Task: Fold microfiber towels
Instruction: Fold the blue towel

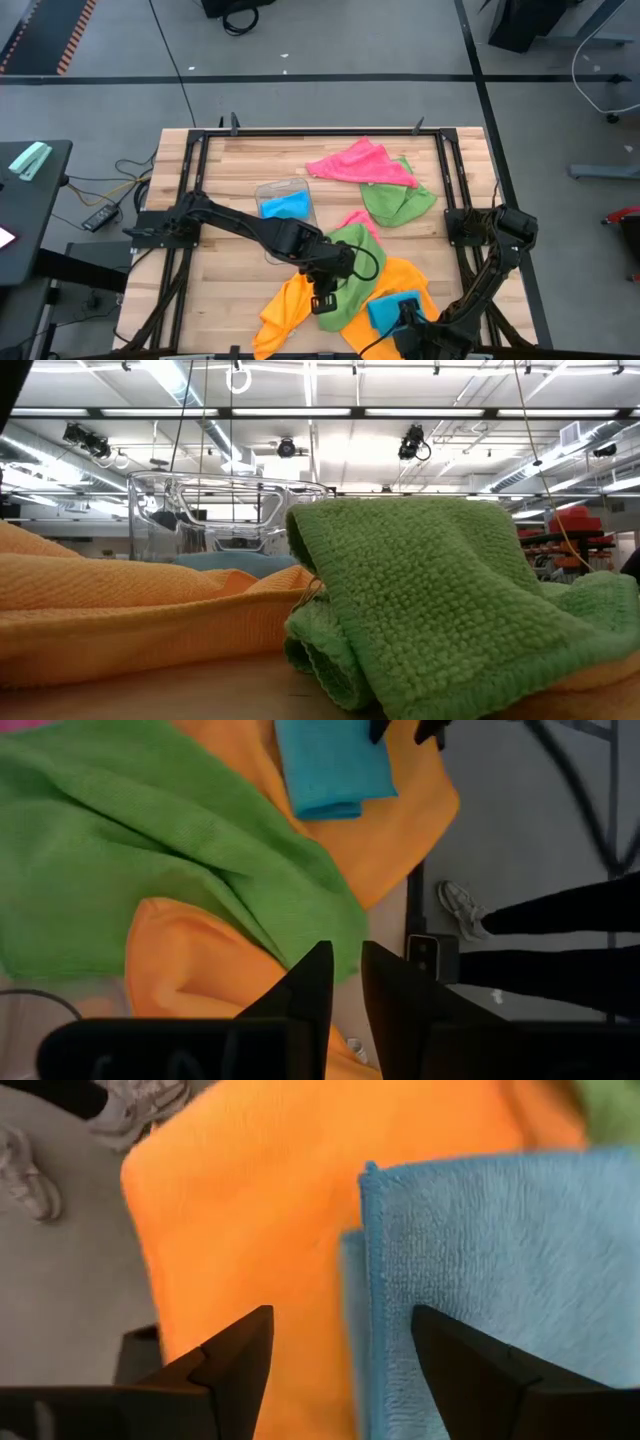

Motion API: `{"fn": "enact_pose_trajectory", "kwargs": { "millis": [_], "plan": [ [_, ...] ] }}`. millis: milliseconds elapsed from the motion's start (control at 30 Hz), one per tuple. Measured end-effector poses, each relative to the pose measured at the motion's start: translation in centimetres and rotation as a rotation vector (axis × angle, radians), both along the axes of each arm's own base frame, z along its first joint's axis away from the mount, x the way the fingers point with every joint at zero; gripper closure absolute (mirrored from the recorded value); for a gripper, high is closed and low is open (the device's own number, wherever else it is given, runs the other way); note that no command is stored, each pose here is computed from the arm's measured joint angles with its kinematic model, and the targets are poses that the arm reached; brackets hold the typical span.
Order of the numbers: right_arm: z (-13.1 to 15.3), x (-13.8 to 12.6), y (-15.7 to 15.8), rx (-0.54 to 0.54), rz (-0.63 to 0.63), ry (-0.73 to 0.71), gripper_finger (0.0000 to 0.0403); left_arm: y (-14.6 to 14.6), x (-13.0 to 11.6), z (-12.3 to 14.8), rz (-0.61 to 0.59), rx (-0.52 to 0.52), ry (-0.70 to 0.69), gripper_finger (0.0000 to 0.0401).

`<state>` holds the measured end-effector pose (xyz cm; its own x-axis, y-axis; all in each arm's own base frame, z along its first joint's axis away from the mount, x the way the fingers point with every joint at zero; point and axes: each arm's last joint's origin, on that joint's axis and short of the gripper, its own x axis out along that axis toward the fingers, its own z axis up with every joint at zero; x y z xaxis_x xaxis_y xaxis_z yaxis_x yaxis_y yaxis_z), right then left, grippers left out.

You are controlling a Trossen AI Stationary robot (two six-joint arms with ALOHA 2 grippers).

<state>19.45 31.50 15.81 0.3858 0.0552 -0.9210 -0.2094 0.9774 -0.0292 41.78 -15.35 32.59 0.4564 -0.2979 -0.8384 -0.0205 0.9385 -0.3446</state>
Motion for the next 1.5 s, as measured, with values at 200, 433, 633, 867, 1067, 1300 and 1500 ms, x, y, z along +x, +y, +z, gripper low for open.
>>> {"fn": "enact_pose_trajectory", "kwargs": {
  "millis": [200,433,633,867,1067,1300,1500],
  "plan": [
    [0.1,-0.5,-0.1,-0.097,-0.018,-0.103,0.0155,-0.5,-0.5,-0.2,-0.023,0.017,0.032,0.0337],
    [0.3,-1.5,0.5,-0.145,0.037,-0.157,0.0169,-0.6,-0.9,-0.4,-0.051,0.041,0.059,0.0336],
    [-1.2,-1.4,0.6,-0.206,0.053,-0.161,0.0173,-0.7,-0.9,-0.4,-0.054,0.044,0.063,0.0344],
    [-2.6,-1.3,0.8,-0.240,0.061,-0.140,0.0173,-1.3,-1.2,-0.4,-0.067,0.044,0.066,0.0339],
    [-2.7,-1.5,0.9,-0.254,0.081,-0.143,0.0173,-1.5,-1.3,-0.4,-0.073,0.044,0.067,0.0347],
    [-3.7,-1.4,0.7,-0.295,0.087,-0.129,0.0173,-1.7,-1.4,-0.5,-0.077,0.045,0.072,0.0350],
    [-3.8,-1.4,0.8,-0.298,0.089,-0.127,0.0173,-1.7,-1.4,-0.5,-0.075,0.045,0.072,0.0345]
  ]
}}
